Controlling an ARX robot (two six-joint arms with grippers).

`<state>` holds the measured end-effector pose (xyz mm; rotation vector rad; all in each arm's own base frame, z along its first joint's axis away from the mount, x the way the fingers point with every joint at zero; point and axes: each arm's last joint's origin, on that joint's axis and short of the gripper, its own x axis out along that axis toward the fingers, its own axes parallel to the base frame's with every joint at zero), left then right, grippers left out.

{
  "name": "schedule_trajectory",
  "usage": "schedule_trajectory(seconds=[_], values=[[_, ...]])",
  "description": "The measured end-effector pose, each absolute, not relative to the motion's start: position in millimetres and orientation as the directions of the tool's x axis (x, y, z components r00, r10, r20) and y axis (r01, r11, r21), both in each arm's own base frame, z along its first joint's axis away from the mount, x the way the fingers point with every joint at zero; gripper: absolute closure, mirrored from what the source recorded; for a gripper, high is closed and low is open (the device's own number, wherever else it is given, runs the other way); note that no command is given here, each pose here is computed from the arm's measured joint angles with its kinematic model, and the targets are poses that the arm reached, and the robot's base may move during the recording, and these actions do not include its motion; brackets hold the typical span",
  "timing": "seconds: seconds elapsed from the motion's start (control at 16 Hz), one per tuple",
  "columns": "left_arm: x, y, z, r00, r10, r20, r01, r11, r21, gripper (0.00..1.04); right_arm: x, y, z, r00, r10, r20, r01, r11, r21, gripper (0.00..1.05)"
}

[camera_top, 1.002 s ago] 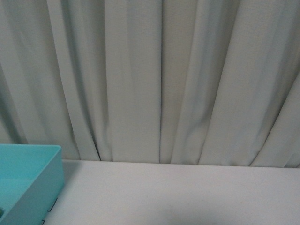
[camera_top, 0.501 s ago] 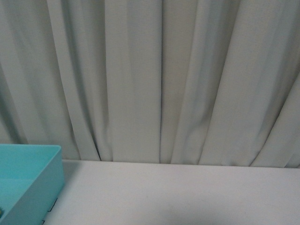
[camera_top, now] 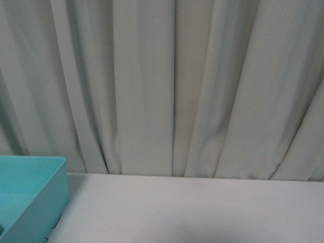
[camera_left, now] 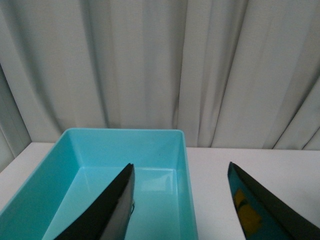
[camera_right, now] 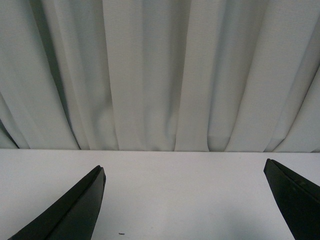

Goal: Wind up and store yellow beetle toy

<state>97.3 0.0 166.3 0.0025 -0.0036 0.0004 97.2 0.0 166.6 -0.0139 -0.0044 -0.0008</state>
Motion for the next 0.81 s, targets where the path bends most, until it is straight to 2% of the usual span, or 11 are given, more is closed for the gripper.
schedule_trajectory(seconds=[0.25, 0.38, 0.44, 0.81], values=[[97.3, 0.0, 166.3, 1.000, 0.000, 0.004, 0.000, 1.000, 0.003, 0.31, 97.2, 0.0, 166.6, 1.000, -0.001, 0.004, 0.001, 1.000, -0.014, 0.07], [97.3, 0.0, 166.2, 1.000, 0.000, 0.003, 0.000, 1.000, 0.002, 0.10, 97.2, 0.0, 166.6, 1.000, -0.001, 0.004, 0.001, 1.000, -0.014, 0.07], [97.3, 0.0, 166.3, 1.000, 0.000, 0.004, 0.000, 1.000, 0.003, 0.07, 97.2, 0.0, 166.6, 1.000, -0.001, 0.004, 0.001, 1.000, -0.014, 0.07], [97.3, 0.0, 166.2, 1.000, 0.000, 0.003, 0.000, 1.000, 0.003, 0.07, 97.2, 0.0, 166.6, 1.000, 0.000, 0.004, 0.000, 1.000, -0.014, 0.07]])
